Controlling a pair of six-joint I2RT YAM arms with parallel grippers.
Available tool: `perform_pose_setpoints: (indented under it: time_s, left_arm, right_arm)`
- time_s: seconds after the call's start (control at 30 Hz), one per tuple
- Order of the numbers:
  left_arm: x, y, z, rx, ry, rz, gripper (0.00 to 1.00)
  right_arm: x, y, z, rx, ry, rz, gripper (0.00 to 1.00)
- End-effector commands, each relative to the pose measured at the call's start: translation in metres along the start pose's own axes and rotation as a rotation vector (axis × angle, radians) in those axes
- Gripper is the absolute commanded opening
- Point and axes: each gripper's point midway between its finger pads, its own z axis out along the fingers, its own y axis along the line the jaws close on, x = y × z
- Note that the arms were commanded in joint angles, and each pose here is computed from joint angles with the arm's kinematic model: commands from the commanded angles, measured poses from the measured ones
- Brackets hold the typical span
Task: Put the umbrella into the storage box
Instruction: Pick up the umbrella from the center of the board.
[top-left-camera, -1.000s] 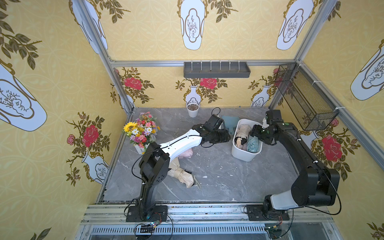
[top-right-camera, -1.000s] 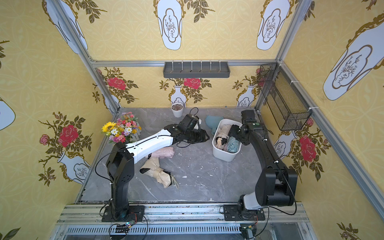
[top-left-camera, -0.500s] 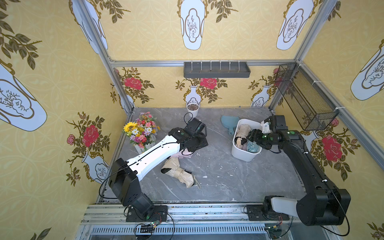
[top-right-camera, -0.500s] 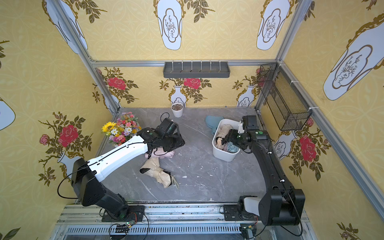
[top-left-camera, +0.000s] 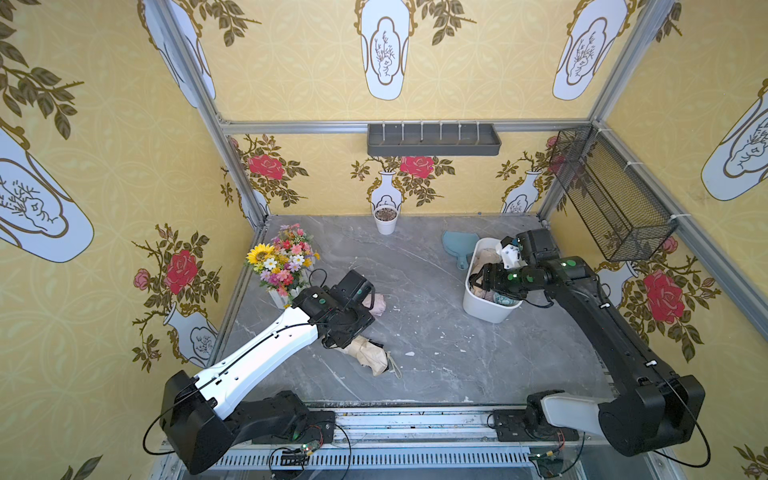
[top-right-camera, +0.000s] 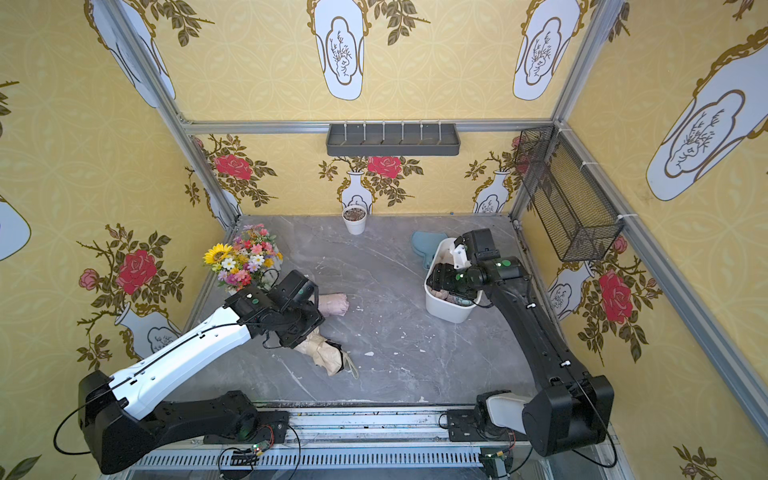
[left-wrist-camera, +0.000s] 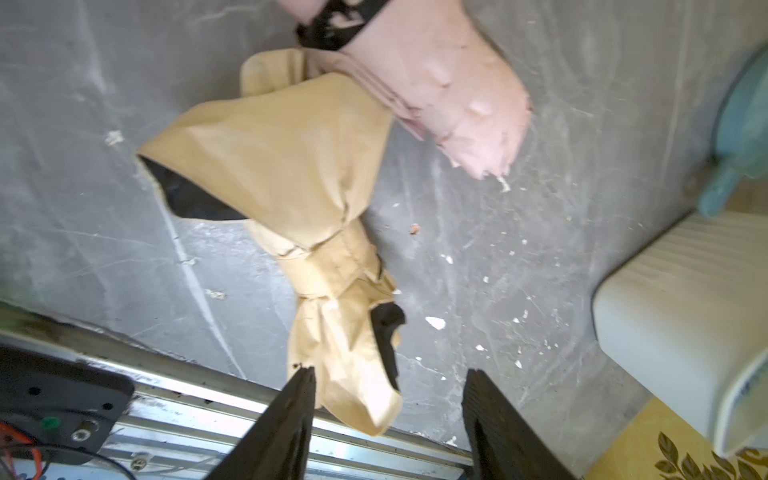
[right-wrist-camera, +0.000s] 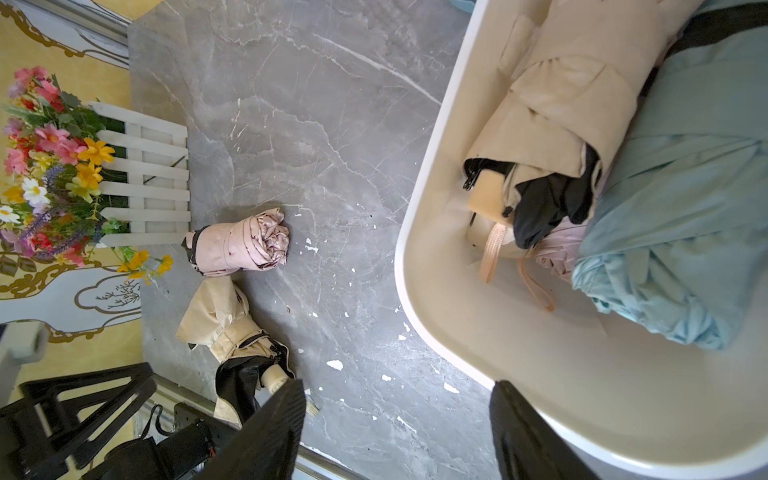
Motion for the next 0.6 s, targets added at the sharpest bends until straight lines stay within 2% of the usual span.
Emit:
perform_pose_setpoints:
  time_s: [0.0, 0.4, 0.5, 0.57]
  left_arm:
    - [0.002, 0.005, 0.014, 0.023, 0.039, -0.060, 0.65]
    - [0.012, 0.029, 0.068, -0.082, 0.151, -0.059, 0.72]
    - [0.016, 0.041, 0.079, -0.098, 0.167, -0.062, 0.79]
    - [0.018, 0.045, 0.083, -0.102, 0.171, -0.064, 0.79]
  right_arm:
    - [0.002, 0.005, -0.002, -0.022, 0.000, -0.021, 0.75]
    - [0.002, 0.009, -0.013, -0.027, -0.022, -0.038, 0.79]
    - [0.000, 0.010, -0.013, -0.028, -0.019, -0.037, 0.79]
    - [-0.002, 0.011, -0.013, -0.030, -0.017, -0.030, 0.79]
